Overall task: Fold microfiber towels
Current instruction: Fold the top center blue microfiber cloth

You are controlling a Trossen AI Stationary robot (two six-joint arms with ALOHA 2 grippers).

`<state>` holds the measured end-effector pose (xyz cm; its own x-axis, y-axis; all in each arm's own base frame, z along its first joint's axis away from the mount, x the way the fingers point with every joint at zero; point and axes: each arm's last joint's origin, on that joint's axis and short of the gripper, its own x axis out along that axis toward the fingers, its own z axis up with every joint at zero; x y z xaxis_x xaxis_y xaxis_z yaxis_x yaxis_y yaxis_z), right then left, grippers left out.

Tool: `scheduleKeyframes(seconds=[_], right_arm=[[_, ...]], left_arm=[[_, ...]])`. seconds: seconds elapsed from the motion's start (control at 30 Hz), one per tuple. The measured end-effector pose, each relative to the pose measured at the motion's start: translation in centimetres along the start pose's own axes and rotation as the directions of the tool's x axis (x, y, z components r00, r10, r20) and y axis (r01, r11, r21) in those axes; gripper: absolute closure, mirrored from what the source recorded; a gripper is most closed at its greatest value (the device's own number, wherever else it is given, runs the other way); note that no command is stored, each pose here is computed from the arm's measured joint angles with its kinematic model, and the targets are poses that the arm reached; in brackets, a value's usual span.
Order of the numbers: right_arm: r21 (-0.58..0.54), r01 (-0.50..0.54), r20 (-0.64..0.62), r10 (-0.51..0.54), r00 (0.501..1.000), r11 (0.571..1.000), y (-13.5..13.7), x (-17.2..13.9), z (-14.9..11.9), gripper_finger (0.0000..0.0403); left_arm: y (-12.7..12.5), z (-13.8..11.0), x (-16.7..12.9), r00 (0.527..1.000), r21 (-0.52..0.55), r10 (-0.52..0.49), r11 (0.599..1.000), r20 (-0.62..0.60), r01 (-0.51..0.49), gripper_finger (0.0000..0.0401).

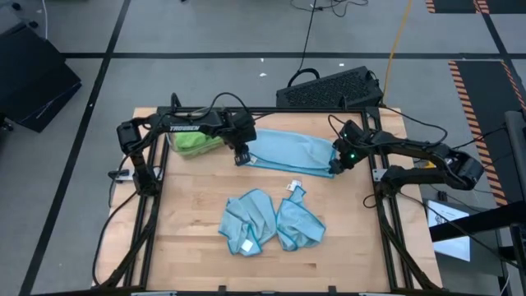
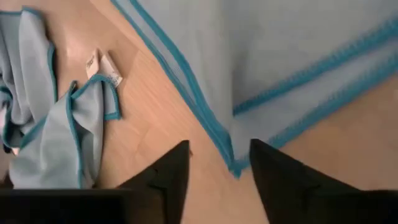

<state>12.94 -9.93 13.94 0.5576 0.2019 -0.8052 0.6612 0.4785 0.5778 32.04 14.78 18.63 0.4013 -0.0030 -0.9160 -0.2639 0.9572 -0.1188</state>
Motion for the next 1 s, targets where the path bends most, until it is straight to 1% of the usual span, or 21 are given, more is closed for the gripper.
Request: scheduleKeyframes(seconds=[0.1,0.23,0.33,0.43,0.5,0.6,0.67,0.73,0.8,0.87,0.93,1.0], right_arm=[[0.063,-0.006,-0.02,0.008,1.0,0.998,0.1,-0.3,-0.4,0.0204],[0.167,-0.005,-0.046,0.012,0.999,0.986,0.3,-0.8,-0.9,0.0166],[0.207,-0.014,-0.02,0.018,1.0,0.978,0.9,-1.6,-0.6,0.0152],[0.191,-0.023,0.046,0.015,0.999,0.981,1.7,-2.5,0.3,0.015],[0.165,-0.013,0.1,-0.004,0.995,0.986,2.4,-3.2,1.1,0.0154],[0.133,0.016,0.19,-0.041,0.981,0.991,3.4,-4.1,2.7,0.0166],[0.123,0.03,0.245,-0.06,0.968,0.992,3.9,-4.6,4.0,0.018],[0.136,0.038,0.27,-0.074,0.96,0.99,4.2,-4.6,5.1,0.0197],[0.143,0.063,0.244,-0.097,0.965,0.988,4.1,-4.1,5.9,0.0218],[0.143,0.077,0.17,-0.101,0.98,0.987,3.8,-3.1,6.3,0.0242],[0.146,0.09,0.091,-0.104,0.99,0.985,3.4,-1.8,6.4,0.0267],[0.139,0.117,0.039,-0.123,0.992,0.983,3.0,-0.9,6.5,0.029]], left_arm=[[-0.2,0.0,-0.4,0.999,-0.045,-0.04,0.998,0.006,0.04,0.0281],[-0.5,-0.2,-2.1,1.0,-0.088,-0.024,0.996,0.018,0.026,0.0237],[-0.6,0.0,-4.1,0.997,-0.113,0.007,0.994,0.08,0.003,0.0218],[-0.7,0.2,-5.6,0.988,-0.142,0.04,0.99,0.147,-0.019,0.0214],[-0.8,0.3,-6.2,0.983,-0.163,0.06,0.986,0.172,-0.032,0.0219],[-0.9,0.6,-6.2,0.979,-0.188,0.062,0.982,0.197,-0.025,0.0231],[-1.3,1.0,-6.2,0.97,-0.201,0.051,0.98,0.239,-0.002,0.0243],[-2.3,1.8,-6.3,0.952,-0.189,0.031,0.981,0.306,0.029,0.0257],[-3.6,2.4,-6.1,0.935,-0.154,0.032,0.988,0.354,0.025,0.0273],[-4.8,3.2,-5.4,0.914,-0.128,0.066,0.992,0.401,-0.015,0.029],[-5.5,3.7,-4.2,0.904,-0.12,0.087,0.992,0.419,-0.04,0.0306],[-6.0,4.4,-2.9,0.884,-0.108,0.079,0.994,0.461,-0.032,0.032]])
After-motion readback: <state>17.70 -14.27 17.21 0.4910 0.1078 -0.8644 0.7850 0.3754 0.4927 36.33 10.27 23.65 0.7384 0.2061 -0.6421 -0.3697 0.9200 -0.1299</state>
